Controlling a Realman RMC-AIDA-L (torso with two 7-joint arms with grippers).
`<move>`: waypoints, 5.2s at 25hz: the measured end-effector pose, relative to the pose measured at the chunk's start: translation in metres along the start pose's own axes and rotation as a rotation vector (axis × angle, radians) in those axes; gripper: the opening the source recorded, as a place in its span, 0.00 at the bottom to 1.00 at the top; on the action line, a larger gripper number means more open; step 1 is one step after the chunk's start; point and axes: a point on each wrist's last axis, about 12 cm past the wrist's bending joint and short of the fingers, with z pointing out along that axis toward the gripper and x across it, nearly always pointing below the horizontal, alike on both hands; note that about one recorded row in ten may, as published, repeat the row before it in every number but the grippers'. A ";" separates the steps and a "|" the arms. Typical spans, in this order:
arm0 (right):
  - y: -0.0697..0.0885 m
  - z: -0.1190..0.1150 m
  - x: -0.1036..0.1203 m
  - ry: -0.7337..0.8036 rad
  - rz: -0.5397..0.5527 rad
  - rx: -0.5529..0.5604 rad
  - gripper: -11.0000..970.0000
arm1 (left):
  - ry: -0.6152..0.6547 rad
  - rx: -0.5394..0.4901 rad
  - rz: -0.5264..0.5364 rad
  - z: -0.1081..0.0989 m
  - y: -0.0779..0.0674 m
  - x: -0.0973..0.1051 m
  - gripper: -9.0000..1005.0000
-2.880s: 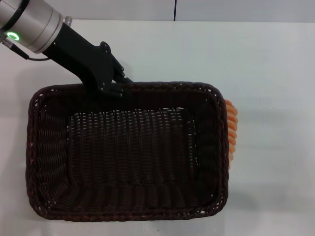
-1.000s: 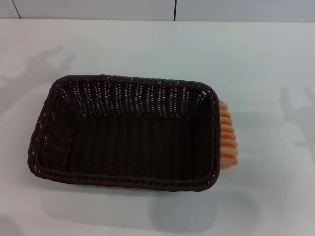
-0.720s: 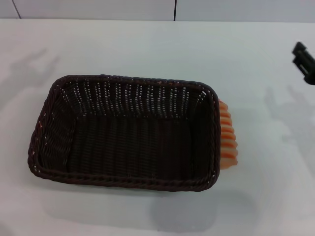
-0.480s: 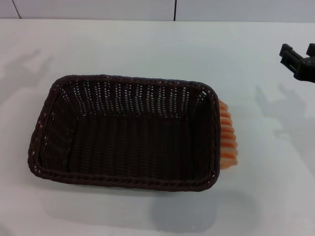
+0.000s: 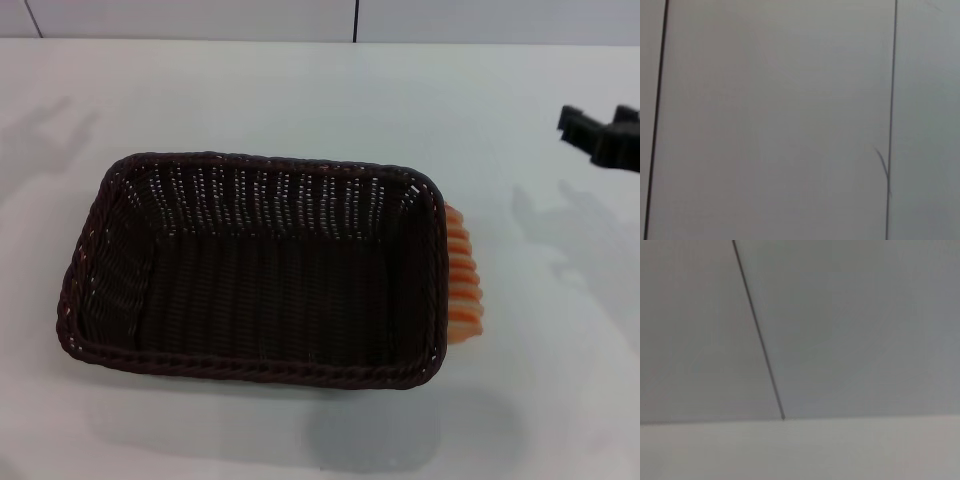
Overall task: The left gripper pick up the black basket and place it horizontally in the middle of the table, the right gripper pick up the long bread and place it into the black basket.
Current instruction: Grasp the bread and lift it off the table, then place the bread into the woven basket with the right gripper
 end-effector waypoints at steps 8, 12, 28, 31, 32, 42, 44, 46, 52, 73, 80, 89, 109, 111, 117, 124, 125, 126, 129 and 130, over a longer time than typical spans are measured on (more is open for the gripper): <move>-0.008 0.010 0.003 0.104 0.077 -0.087 0.61 | -0.001 -0.020 0.009 0.003 0.005 0.002 0.46; -0.016 0.016 0.006 0.159 0.084 -0.094 0.61 | -0.001 -0.022 0.009 0.003 0.005 0.002 0.45; -0.029 0.050 0.022 0.337 0.105 -0.235 0.61 | -0.007 -0.020 0.012 0.001 0.003 0.002 0.45; -0.027 0.055 0.025 0.354 0.100 -0.256 0.61 | -0.009 -0.019 0.010 0.001 0.002 0.003 0.45; -0.026 0.057 0.026 0.358 0.098 -0.265 0.61 | -0.009 -0.018 0.010 0.001 0.002 0.003 0.45; -0.022 0.072 0.033 0.381 0.104 -0.292 0.61 | -0.010 -0.012 0.015 0.001 0.000 0.002 0.45; -0.020 0.076 0.034 0.389 0.100 -0.297 0.61 | -0.010 -0.009 0.015 0.001 0.000 0.002 0.45; -0.017 0.079 0.035 0.400 0.094 -0.305 0.61 | -0.009 -0.006 0.015 0.001 -0.001 0.002 0.45; -0.008 0.087 0.039 0.429 0.079 -0.324 0.61 | -0.006 -0.007 0.014 -0.002 -0.001 0.002 0.45; 0.001 0.101 0.052 0.478 0.100 -0.337 0.60 | -0.031 0.010 0.016 -0.006 -0.002 -0.001 0.45; 0.004 0.101 0.055 0.490 0.097 -0.346 0.53 | -0.043 0.008 0.013 -0.010 -0.002 -0.002 0.45; 0.002 0.099 0.055 0.482 0.105 -0.342 0.45 | -0.065 0.004 0.023 -0.020 -0.002 -0.006 0.45; -0.034 0.028 -0.001 0.061 0.048 -0.221 0.29 | -0.071 0.002 0.031 -0.027 -0.003 -0.007 0.45; -0.023 0.017 -0.012 -0.005 0.016 -0.265 0.28 | -0.072 0.002 0.031 -0.027 -0.003 -0.007 0.45; 0.019 -0.010 -0.035 -0.150 -0.092 -0.448 0.24 | -0.072 0.003 0.029 -0.027 -0.003 -0.007 0.45; 0.063 0.020 -0.030 -0.015 -0.182 -0.655 0.20 | -0.075 0.003 0.026 -0.026 -0.005 -0.007 0.45; 0.068 0.027 -0.027 0.012 -0.191 -0.678 0.20 | -0.075 0.003 0.026 -0.026 -0.005 -0.007 0.45; 0.071 0.033 -0.026 0.034 -0.197 -0.693 0.20 | -0.075 0.003 0.026 -0.026 -0.005 -0.007 0.45; 0.077 0.047 -0.022 0.076 -0.208 -0.717 0.20 | -0.076 0.004 0.028 -0.026 -0.006 -0.007 0.45; 0.078 0.050 -0.021 0.083 -0.210 -0.719 0.22 | -0.077 0.004 0.027 -0.026 -0.006 -0.007 0.45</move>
